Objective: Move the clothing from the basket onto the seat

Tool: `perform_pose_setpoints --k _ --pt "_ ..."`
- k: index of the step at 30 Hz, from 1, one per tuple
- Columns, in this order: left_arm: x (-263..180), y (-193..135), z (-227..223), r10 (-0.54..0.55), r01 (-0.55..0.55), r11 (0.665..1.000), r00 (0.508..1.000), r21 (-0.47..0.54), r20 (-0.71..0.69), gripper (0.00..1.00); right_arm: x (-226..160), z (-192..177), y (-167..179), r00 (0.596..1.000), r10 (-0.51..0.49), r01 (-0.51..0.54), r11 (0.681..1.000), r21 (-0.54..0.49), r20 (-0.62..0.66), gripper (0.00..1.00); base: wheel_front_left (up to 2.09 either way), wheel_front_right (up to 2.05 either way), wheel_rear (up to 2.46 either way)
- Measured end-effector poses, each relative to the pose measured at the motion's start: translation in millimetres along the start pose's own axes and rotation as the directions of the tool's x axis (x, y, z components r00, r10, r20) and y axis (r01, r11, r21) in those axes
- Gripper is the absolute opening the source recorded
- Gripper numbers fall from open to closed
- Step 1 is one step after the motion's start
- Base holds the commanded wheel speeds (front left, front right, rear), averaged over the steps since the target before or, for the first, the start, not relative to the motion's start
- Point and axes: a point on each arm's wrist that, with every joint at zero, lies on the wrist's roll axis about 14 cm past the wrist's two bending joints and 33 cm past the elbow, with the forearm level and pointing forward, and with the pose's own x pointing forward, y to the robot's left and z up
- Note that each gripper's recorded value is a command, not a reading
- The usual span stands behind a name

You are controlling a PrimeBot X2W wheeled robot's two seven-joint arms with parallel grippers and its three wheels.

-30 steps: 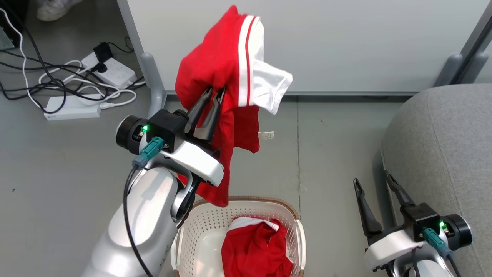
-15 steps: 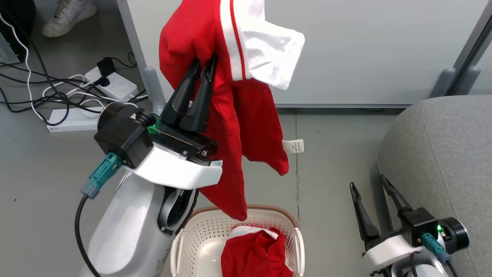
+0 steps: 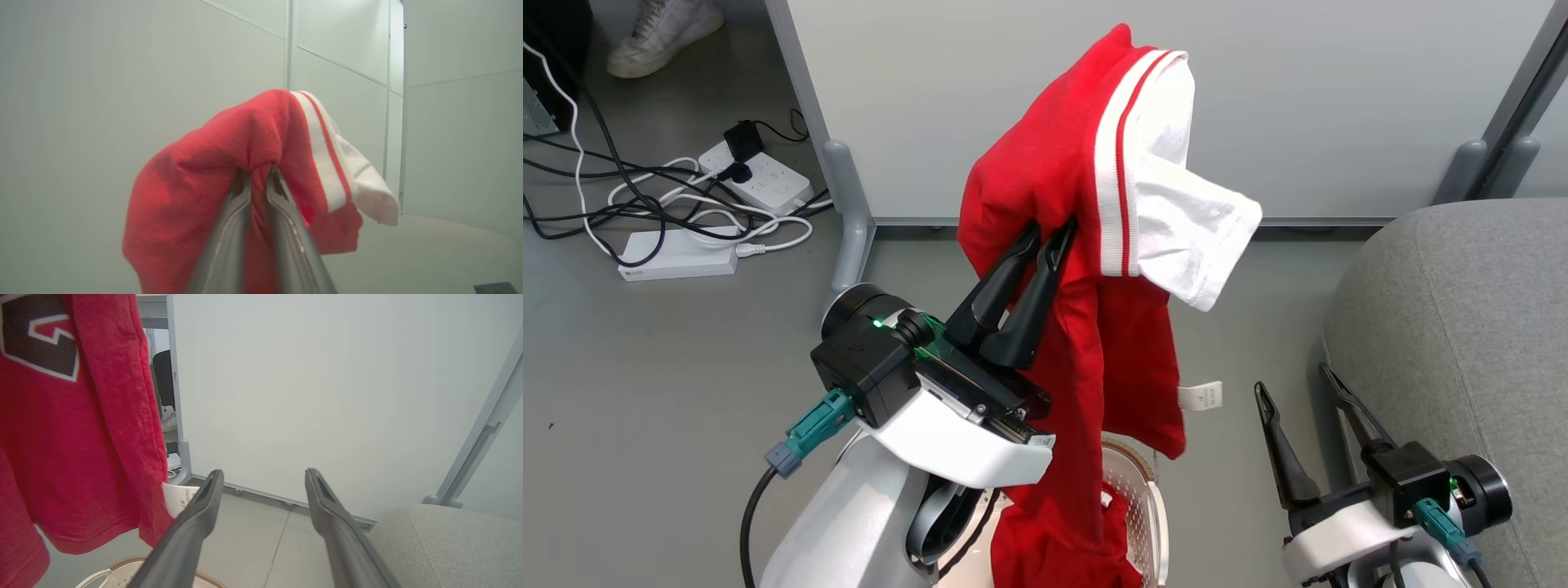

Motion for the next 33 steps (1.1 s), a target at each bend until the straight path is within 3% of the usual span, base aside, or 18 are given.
perform_pose_setpoints --k 13,19,28,33 --pt "2.9 -4.3 0.7 -0.019 0.019 1.0 1.0 -0.01 0.008 0.0 -0.3 8.2 2.9 1.0 0.009 -0.008 1.0 -0.004 0.025 1.0 0.0 0.0 0.0" --pt "4.8 -5.0 -0.7 -0.025 0.025 1.0 1.0 -0.007 0.006 0.0 -1.0 26.1 34.8 0.988 0.135 -0.13 0.989 -0.066 0.076 1.0 0.0 0.0 0.0" --pt "4.5 -11.1 -8.3 -0.043 0.043 0.999 0.999 -0.007 -0.016 0.0 -17.7 61.3 106.5 0.899 0.399 -0.389 0.917 -0.09 0.179 1.0 0.0 0.0 0.0" --pt "2.7 -15.0 -9.4 -0.053 0.053 0.999 0.998 -0.007 -0.023 0.0 -16.9 65.3 115.4 0.885 0.424 -0.412 0.906 -0.103 0.19 1.0 0.0 0.0 0.0"
